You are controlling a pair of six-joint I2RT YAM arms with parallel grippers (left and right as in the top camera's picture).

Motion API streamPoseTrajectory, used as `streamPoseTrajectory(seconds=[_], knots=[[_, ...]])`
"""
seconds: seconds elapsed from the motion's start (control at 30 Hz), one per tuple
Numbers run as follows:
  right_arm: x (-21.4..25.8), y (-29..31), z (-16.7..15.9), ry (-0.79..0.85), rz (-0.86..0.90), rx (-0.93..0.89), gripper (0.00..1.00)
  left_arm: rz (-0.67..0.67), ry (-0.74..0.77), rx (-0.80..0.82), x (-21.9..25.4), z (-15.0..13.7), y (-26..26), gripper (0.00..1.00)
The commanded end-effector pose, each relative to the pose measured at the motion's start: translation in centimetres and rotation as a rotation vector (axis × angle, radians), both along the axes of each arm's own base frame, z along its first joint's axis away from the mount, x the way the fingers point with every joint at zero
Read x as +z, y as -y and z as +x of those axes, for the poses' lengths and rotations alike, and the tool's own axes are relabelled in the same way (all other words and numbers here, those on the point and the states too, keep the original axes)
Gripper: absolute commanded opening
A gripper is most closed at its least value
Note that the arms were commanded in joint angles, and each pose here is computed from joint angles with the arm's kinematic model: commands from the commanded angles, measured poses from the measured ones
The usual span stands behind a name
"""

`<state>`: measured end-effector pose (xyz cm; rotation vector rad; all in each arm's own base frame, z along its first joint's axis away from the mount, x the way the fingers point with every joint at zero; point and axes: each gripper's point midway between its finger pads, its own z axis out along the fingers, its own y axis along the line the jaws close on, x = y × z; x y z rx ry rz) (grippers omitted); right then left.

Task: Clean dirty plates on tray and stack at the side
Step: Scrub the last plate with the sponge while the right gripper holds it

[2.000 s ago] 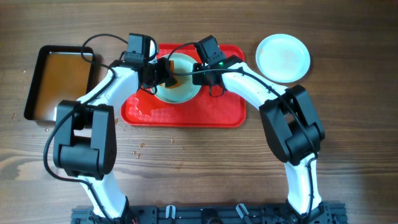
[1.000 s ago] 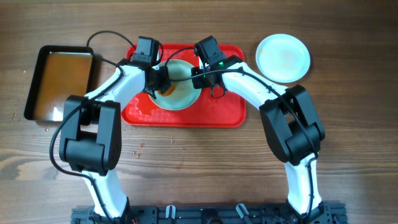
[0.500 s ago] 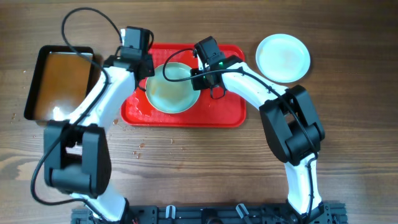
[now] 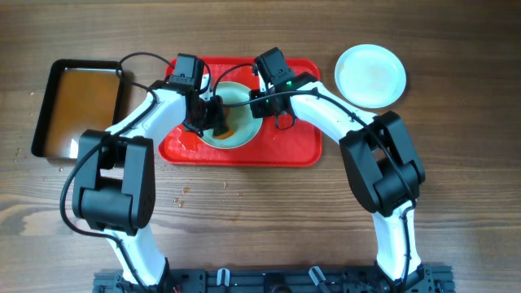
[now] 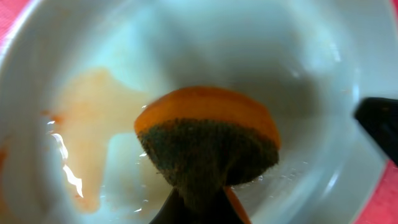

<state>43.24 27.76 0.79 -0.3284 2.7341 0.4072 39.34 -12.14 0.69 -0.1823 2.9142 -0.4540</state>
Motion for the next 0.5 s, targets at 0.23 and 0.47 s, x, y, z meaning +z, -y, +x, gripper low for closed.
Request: streamPoseTrajectory(seconds=[0.23, 0.47], knots=[[-1.1, 1.1, 0.0, -0.007, -0.051, -0.011, 0.04, 0.747, 0.133, 0.025, 2.5, 1.9, -12.0, 0.04], [-1.1, 1.1, -0.1, -0.009, -0.053, -0.01, 0.04, 1.035, 0.359, 0.196, 9.4, 4.8, -15.0, 0.04]])
